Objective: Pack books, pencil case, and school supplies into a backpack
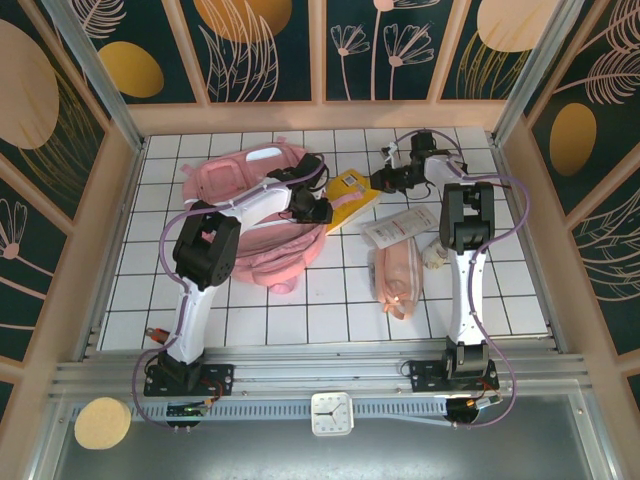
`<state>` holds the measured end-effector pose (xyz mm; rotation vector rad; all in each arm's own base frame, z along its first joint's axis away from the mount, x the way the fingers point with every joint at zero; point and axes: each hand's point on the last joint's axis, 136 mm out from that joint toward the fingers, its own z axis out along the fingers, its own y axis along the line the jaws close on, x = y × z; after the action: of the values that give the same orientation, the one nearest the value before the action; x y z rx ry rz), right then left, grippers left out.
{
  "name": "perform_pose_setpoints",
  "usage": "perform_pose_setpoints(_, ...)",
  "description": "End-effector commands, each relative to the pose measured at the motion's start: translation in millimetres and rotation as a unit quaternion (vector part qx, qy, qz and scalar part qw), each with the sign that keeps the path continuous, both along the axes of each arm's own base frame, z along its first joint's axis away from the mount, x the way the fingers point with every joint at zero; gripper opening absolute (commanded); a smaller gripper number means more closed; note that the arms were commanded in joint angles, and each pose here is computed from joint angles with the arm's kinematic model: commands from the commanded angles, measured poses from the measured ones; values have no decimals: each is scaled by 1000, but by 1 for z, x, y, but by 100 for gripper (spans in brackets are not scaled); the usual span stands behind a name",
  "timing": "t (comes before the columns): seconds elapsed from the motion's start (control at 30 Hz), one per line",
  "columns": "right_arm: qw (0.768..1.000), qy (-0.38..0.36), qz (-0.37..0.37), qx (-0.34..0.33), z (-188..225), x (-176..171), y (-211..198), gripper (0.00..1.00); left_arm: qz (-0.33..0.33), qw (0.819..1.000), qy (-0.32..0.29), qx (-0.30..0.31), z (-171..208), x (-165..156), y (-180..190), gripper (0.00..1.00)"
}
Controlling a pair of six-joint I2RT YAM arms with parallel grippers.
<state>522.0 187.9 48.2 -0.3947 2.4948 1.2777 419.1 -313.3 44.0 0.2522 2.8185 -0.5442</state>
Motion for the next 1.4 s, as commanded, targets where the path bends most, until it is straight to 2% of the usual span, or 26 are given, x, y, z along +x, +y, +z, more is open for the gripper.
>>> perform_pose_setpoints(0.0, 999, 32, -5, -42, 4, -18, 12, 0, -3, 999, 27, 34, -24, -9, 20, 32)
perform_pose_setpoints(0.03, 998, 26, -27, -51, 8, -14, 2, 0, -5, 999, 22, 31, -19, -8, 19, 33)
perform_pose_setpoints(0.1, 997, 1, -70, -41, 31, -6, -16, 0, -6, 1000, 10, 22, -4, -6, 17, 43)
perform_pose_setpoints(0.2, 992, -47, -119, 20, 88, -5, -37, 0, -5, 1000, -12, -14, 31, 1, 9, 65)
perform_pose_setpoints(0.33, 988, -93, -102, 63, 144, -23, -35, 0, 0, 995, -67, -73, 95, 14, 2, 99)
perform_pose_setpoints(0.57, 980, -146, -104, 88, 211, -52, -41, 0, 47, 971, -125, -199, 187, 29, 22, 99)
perform_pose_setpoints(0.73, 970, -181, -109, 123, 261, -75, -46, 0, 48, 946, -141, -287, 228, 23, 19, 99)
perform_pose_setpoints(0.87, 961, -202, -106, 156, 300, -94, -47, 0, 42, 931, -139, -336, 240, 16, 12, 99)
perform_pose_setpoints(1.03, 948, -225, -85, 208, 342, -118, -41, 0, 44, 929, -145, -338, 234, 8, 20, 99)
perform_pose_setpoints(1.17, 940, -228, -64, 246, 366, -138, -36, 0, 52, 914, -180, -361, 253, 3, 34, 99)
perform_pose_setpoints(1.3, 933, -225, -44, 276, 383, -159, -29, 0, 26, 909, -201, -364, 255, 3, 35, 99)
perform_pose_setpoints(1.37, 934, -218, -32, 282, 385, -167, -22, 0, 21, 895, -208, -395, 264, 2, 35, 99)
